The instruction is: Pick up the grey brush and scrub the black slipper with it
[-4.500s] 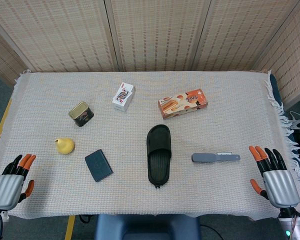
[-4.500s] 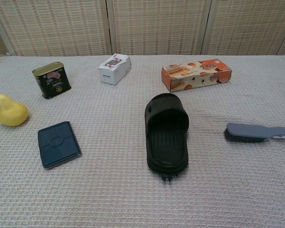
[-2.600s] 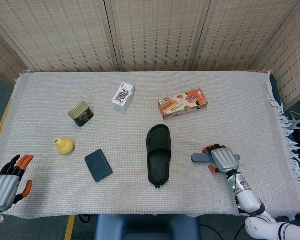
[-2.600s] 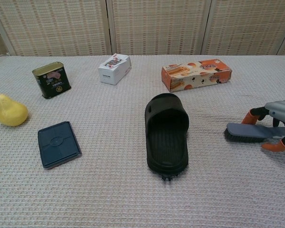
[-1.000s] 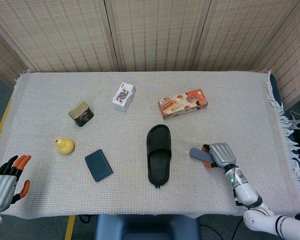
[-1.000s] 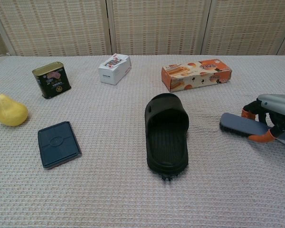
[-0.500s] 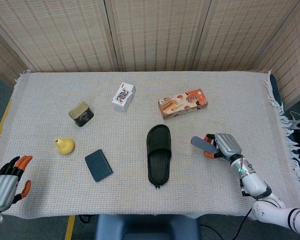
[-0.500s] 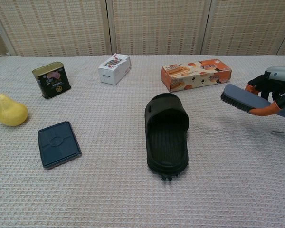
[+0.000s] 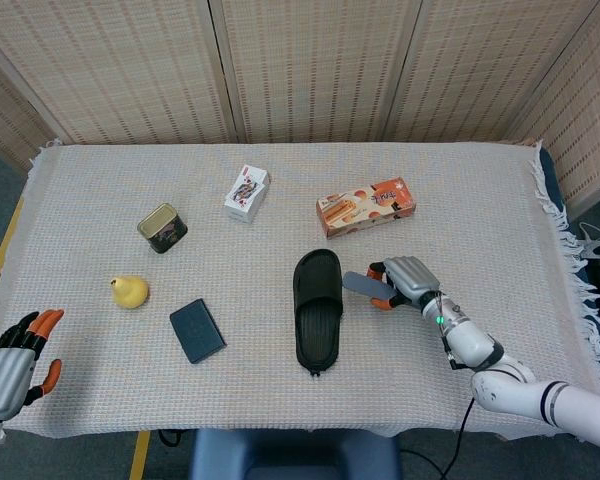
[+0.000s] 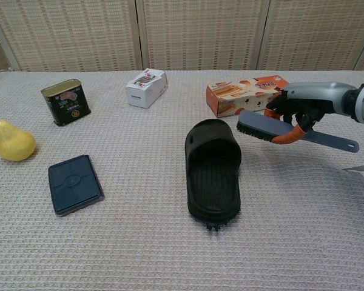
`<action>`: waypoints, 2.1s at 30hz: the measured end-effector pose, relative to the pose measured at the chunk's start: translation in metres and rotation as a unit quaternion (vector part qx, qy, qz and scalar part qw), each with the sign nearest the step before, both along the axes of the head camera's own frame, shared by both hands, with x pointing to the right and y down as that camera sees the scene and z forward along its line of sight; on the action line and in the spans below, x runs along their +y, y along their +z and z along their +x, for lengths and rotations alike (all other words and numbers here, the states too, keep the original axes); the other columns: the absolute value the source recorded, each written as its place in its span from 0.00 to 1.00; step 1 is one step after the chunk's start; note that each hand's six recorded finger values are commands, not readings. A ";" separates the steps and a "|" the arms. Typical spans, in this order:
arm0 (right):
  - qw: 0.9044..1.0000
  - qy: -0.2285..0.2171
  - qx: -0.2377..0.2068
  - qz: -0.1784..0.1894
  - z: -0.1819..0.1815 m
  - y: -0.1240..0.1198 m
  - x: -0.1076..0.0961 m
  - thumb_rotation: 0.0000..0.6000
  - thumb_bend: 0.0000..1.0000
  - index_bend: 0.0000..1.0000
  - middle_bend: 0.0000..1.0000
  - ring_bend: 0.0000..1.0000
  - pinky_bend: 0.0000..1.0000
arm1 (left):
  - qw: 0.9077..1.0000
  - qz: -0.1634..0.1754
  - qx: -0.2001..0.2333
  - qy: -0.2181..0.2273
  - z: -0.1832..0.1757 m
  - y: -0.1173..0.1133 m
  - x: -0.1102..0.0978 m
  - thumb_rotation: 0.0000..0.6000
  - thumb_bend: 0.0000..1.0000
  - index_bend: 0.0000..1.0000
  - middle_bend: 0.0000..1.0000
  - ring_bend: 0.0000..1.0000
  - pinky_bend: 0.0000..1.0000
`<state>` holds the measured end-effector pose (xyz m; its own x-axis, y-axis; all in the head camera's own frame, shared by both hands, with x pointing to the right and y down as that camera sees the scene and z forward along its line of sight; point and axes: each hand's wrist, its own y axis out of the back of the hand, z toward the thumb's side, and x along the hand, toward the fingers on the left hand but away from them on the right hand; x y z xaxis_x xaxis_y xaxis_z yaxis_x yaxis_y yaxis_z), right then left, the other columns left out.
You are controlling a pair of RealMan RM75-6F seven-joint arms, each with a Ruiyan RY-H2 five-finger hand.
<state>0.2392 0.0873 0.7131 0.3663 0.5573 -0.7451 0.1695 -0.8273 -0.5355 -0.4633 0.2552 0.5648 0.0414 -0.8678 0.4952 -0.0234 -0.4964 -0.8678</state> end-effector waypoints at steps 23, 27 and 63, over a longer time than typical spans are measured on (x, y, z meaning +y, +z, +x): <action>0.997 -0.083 0.003 -0.002 -0.073 0.015 -0.023 1.00 0.38 0.71 0.59 0.55 0.72 | 1.000 0.005 -0.008 -0.019 -0.011 -0.003 -0.003 1.00 0.49 0.08 0.10 0.08 0.21; 0.996 -0.086 0.002 -0.001 -0.078 0.013 -0.025 1.00 0.38 0.71 0.59 0.55 0.72 | 1.000 0.005 -0.007 -0.017 -0.010 -0.004 -0.002 1.00 0.49 0.07 0.10 0.08 0.21; 0.993 -0.117 0.031 0.000 -0.084 0.010 -0.031 1.00 0.39 0.72 0.60 0.55 0.72 | 1.000 0.002 -0.006 -0.015 -0.009 -0.002 -0.002 1.00 0.49 0.08 0.10 0.08 0.21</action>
